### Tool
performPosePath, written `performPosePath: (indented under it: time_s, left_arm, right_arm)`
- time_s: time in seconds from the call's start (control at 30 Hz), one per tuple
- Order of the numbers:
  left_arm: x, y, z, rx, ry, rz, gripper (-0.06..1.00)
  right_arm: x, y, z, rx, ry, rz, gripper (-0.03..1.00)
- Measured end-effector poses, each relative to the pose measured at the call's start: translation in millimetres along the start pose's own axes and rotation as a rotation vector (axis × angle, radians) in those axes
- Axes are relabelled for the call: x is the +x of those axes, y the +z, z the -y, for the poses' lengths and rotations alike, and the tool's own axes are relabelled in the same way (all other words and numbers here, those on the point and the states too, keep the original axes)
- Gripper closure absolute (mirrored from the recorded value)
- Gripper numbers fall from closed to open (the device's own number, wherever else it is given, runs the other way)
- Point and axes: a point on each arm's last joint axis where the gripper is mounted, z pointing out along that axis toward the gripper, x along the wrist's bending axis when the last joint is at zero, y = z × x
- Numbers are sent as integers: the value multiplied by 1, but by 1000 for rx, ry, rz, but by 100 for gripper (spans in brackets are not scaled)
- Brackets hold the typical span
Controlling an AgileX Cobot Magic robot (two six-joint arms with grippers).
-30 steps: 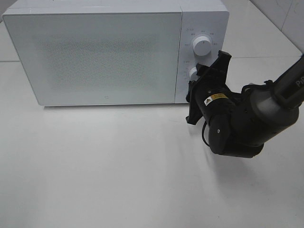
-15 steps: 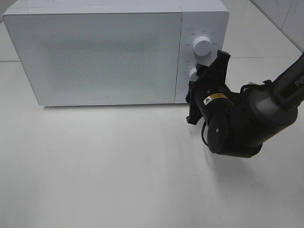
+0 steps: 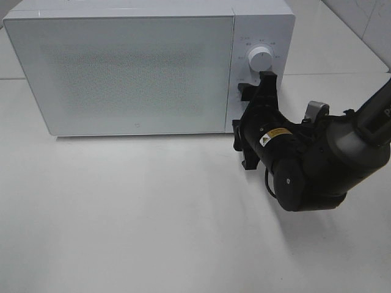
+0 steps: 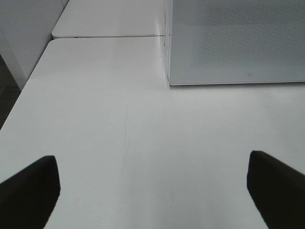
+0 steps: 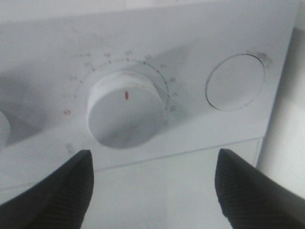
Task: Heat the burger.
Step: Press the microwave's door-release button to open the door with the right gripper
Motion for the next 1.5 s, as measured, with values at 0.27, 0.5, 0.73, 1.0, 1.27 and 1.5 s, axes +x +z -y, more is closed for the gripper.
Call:
performPosePath:
  time_s: [0.27, 0.5, 0.73, 1.0, 1.27, 1.5]
  left_arm:
    - [0, 0, 0, 0, 0, 0, -5]
    - [0, 0, 0, 0, 0, 0, -5]
    - [0, 0, 0, 0, 0, 0, -5]
    - [0, 0, 0, 0, 0, 0, -5]
    - [0, 0, 0, 0, 0, 0, -5]
    - [0, 0, 0, 0, 0, 0, -5]
  right_arm:
    - [-18, -21, 1, 142, -203, 82, 28]
    - [2, -42, 5, 243, -443, 65, 28]
    - [18, -56, 8, 314, -702, 187, 28]
    - [32, -88, 2, 532, -1249, 406, 28]
    - [43, -109, 7, 807, -1453, 503, 28]
    - [78, -131, 9, 1031, -1621, 614, 28]
